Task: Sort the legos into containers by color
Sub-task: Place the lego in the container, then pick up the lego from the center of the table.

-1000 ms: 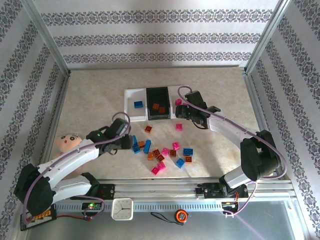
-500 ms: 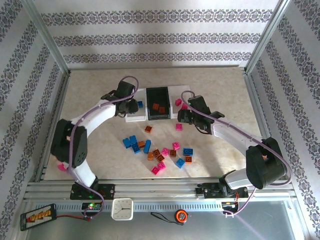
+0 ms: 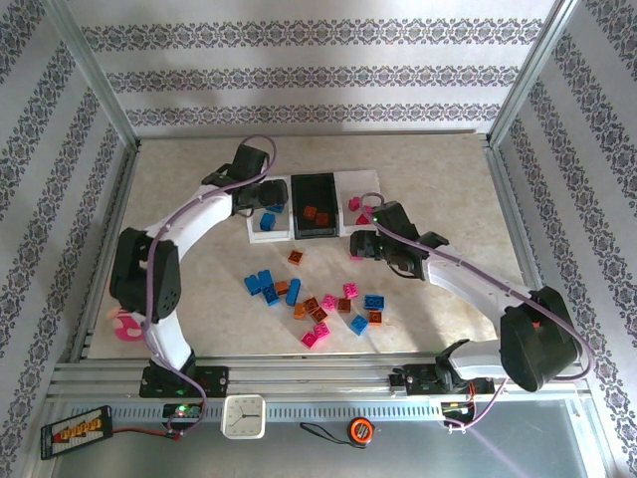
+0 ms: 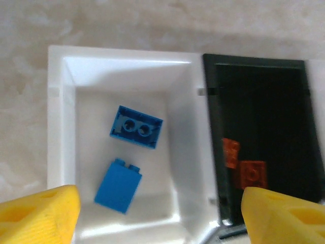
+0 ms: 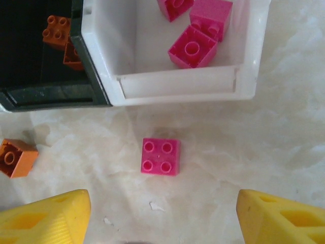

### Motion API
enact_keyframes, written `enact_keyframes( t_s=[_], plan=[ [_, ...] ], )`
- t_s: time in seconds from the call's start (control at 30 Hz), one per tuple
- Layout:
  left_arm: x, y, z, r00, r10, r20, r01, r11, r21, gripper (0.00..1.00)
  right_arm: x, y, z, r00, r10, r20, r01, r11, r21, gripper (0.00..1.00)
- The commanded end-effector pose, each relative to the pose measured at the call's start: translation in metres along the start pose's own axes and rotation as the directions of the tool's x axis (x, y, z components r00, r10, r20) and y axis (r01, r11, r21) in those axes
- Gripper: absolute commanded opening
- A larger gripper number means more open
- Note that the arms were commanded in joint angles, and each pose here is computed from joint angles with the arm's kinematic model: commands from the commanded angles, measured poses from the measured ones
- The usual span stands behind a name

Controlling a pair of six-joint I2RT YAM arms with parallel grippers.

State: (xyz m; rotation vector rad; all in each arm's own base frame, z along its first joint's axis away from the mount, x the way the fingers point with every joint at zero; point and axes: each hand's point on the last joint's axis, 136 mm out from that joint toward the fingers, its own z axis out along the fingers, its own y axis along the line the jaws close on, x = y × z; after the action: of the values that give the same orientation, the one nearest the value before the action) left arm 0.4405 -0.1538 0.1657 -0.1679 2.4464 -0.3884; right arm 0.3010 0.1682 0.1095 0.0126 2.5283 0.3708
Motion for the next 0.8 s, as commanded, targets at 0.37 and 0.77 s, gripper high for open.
enact_keyframes(
  t_s=[0.37, 0.77],
  plan=[
    [0.099, 0.002, -0.090, 0.978, -0.182, 0.106, 0.141, 0.940, 0.310, 1.00, 0.024, 0.010, 0.022, 0.998, -0.016, -0.064, 0.017, 1.000, 0.012, 0.76],
    [0.145, 0.044, -0.101, 0.975, -0.189, 0.112, 0.163, 0.963, 0.213, 1.00, 0.001, 0.002, 0.081, 0.992, -0.031, -0.124, 0.046, 0.992, 0.115, 0.58]
  ],
)
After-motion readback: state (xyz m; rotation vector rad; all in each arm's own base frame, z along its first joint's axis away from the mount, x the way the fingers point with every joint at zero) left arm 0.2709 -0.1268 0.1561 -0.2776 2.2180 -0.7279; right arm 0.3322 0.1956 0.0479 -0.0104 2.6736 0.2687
